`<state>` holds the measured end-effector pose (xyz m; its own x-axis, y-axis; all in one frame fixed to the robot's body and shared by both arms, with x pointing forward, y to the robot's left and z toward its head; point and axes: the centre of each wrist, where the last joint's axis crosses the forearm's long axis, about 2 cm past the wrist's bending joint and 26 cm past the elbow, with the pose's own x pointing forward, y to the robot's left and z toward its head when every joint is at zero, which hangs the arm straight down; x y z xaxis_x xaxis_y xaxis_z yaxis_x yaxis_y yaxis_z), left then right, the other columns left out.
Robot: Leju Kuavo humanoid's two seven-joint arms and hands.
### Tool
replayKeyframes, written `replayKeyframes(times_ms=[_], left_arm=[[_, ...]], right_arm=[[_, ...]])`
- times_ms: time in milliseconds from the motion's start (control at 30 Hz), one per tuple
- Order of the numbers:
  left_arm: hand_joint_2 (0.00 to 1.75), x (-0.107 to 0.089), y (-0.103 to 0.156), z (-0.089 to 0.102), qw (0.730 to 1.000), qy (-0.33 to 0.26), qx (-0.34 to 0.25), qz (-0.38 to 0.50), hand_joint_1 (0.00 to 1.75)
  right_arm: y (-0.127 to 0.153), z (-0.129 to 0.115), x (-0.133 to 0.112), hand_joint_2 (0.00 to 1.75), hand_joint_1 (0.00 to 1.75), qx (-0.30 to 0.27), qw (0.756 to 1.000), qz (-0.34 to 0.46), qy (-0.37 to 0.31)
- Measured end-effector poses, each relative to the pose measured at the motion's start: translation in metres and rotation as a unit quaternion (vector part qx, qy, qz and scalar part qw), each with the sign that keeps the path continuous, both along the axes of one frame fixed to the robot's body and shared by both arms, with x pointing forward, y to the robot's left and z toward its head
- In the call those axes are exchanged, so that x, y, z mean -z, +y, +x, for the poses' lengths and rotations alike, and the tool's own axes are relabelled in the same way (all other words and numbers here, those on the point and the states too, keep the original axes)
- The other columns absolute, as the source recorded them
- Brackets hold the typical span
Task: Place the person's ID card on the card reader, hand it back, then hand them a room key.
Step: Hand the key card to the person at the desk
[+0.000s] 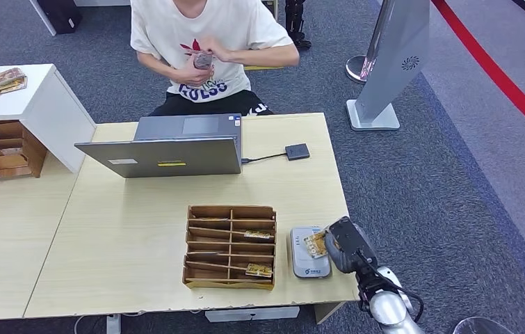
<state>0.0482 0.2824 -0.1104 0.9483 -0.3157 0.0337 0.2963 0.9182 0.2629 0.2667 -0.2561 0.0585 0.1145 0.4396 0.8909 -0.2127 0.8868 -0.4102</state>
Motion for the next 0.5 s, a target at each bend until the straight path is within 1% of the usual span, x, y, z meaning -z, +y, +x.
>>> replayKeyframes(times_ms=[367,500], left_arm=[[0.0,0.0,0.0,0.0,1.0,0.0,0.0,0.0,0.0],[0.0,0.0,-0.0002,0.0,1.0,0.0,0.001,0.0,0.0]], right_arm=[[-0.0001,0.0005,0.0013,1.75,1.75,0.0,1.0,-0.002,0.003],[0.0029,0.0015,0.0066,1.75,1.75,-0.007,1.0,-0.012,0.018]])
